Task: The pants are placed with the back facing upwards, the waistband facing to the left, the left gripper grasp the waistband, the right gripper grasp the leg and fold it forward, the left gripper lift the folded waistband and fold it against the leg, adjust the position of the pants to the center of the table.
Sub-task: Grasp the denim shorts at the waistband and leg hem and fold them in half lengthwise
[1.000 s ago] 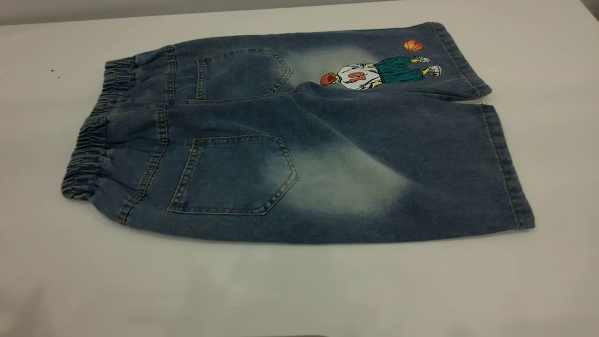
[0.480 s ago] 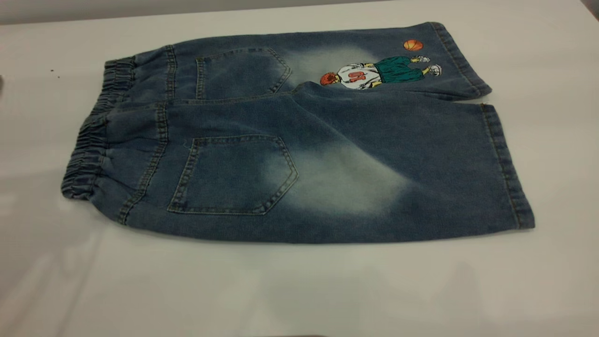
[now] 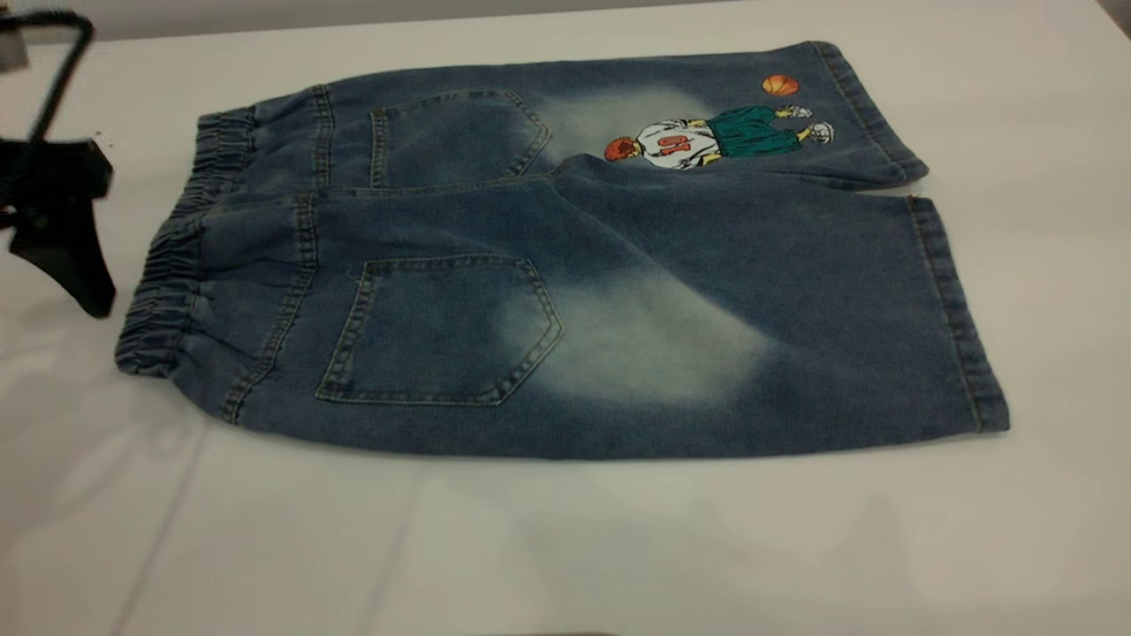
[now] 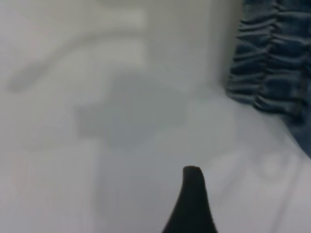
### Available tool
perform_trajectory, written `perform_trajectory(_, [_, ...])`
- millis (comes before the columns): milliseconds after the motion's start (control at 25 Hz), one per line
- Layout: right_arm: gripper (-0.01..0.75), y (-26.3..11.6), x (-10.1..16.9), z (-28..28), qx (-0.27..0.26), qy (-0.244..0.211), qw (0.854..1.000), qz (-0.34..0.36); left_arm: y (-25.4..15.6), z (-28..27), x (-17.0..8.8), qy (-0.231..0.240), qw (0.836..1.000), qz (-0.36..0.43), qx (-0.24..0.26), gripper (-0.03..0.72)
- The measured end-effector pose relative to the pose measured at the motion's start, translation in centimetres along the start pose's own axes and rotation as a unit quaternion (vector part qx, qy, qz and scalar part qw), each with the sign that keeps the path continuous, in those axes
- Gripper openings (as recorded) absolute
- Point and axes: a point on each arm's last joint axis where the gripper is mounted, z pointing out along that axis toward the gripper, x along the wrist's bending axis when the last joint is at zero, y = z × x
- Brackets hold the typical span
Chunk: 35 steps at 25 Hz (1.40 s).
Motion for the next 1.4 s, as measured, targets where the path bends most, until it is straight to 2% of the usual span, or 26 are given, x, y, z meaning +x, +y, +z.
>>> perform_trajectory(520, [0.594, 0.0, 0.0, 0.0, 0.000, 0.000, 1.000, 0.000, 1.0, 5.3, 0.0, 0.000, 1.000, -0.009, -0.014, 0.536])
perform_trajectory(880, [0.594, 0.0, 0.0, 0.0, 0.000, 0.001, 1.000, 0.000, 0.9, 6.8, -0.1, -0.003, 0.999, -0.032, 0.000, 0.512])
perform_trajectory(960, [0.594, 0.0, 0.0, 0.0, 0.000, 0.001, 1.000, 0.000, 1.0, 6.8, -0.1, -0.005, 0.999, -0.040, 0.000, 0.478])
perform_trajectory(1080, [0.594, 0.0, 0.0, 0.0, 0.000, 0.001, 1.000, 0.001, 1.0, 6.9, -0.1, -0.008, 0.999, -0.048, -0.004, 0.380])
perform_trajectory(1320, [0.594, 0.1, 0.1, -0.1, -0.001, 0.004, 1.000, -0.007, 1.5, 6.9, -0.3, -0.013, 0.998, -0.057, -0.030, 0.084])
perform_trajectory(1400, [0.594, 0.4, 0.3, -0.4, -0.005, 0.014, 1.000, -0.021, 1.8, 6.8, -0.3, -0.015, 0.998, -0.056, -0.031, 0.071])
